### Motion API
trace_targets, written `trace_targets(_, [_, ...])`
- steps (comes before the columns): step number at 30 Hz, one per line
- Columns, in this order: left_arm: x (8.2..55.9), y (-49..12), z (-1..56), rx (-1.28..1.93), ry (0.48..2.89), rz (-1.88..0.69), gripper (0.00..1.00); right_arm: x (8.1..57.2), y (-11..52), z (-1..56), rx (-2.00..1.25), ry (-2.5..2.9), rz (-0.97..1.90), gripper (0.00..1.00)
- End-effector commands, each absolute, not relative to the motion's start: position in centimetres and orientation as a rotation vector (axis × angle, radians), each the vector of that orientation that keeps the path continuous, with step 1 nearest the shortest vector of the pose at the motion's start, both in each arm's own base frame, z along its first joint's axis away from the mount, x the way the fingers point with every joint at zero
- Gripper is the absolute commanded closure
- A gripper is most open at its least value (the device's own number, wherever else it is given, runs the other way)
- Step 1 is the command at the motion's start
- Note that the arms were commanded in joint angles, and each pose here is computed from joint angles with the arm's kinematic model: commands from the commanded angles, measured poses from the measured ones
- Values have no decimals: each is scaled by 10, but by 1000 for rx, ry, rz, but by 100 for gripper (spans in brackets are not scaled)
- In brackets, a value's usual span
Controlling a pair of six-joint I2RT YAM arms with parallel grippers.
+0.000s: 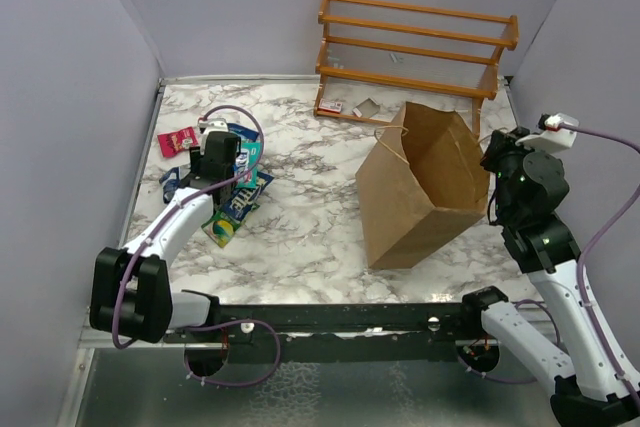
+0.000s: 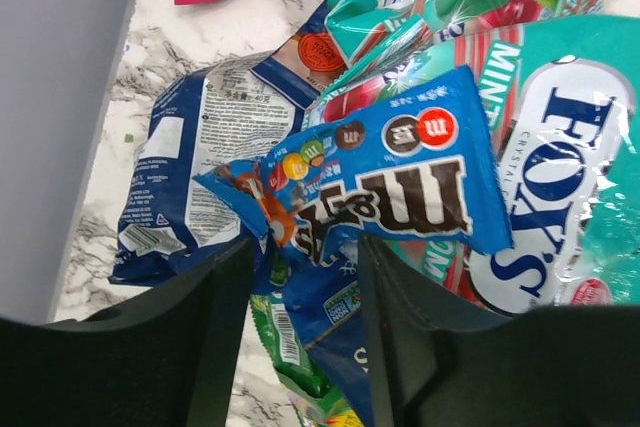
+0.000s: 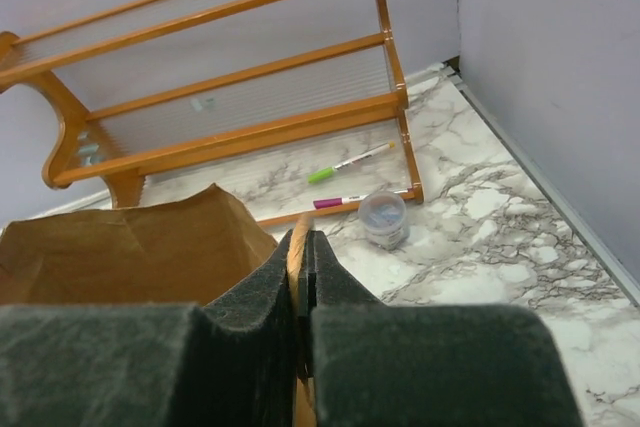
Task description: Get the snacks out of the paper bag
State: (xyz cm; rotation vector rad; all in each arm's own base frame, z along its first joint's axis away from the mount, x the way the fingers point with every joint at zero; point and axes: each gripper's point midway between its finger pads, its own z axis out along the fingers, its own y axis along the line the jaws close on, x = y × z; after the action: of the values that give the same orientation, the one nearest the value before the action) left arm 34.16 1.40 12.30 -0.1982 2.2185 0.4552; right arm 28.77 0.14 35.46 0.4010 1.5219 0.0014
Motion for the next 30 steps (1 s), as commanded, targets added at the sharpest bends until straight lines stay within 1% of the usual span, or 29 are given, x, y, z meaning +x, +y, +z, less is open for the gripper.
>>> trace_targets(1, [352, 2, 159, -219, 2128, 319, 47, 287, 14, 367, 327, 1511, 62, 96])
trace_targets(5, [352, -15, 182, -189, 2072, 178, 35, 290, 42, 369, 204, 1516, 185, 91])
trace_targets(9, [350, -35, 207, -128, 2010, 29, 21, 288, 59, 375, 131, 1513, 265, 84])
trace_targets(11, [347, -44, 222, -107, 1971, -39, 17, 286, 59, 379, 120, 1509, 264, 78])
trace_targets(16, [331, -61, 279, -78, 1827, -197, 15, 273, 56, 396, 66, 1482, 239, 60])
trace_targets(19, [318, -71, 329, -33, 1697, -286, 14, 261, 56, 412, 19, 1446, 242, 45])
trace_targets(24, [292, -77, 410, 28, 1478, -362, 11, 237, 59, 449, -70, 1348, 255, 17])
trace_targets(25, [287, -77, 423, 38, 1441, -368, 10, 232, 59, 457, -74, 1327, 261, 10])
trace_targets(26, [282, -77, 436, 46, 1404, -371, 9, 228, 58, 463, -74, 1310, 262, 1])
trace_targets(29, [274, -76, 457, 54, 1355, -373, 8, 223, 52, 470, -52, 1282, 248, 0])
trace_targets(30, [273, -75, 459, 48, 1351, -374, 8, 225, 47, 466, -16, 1290, 242, 2])
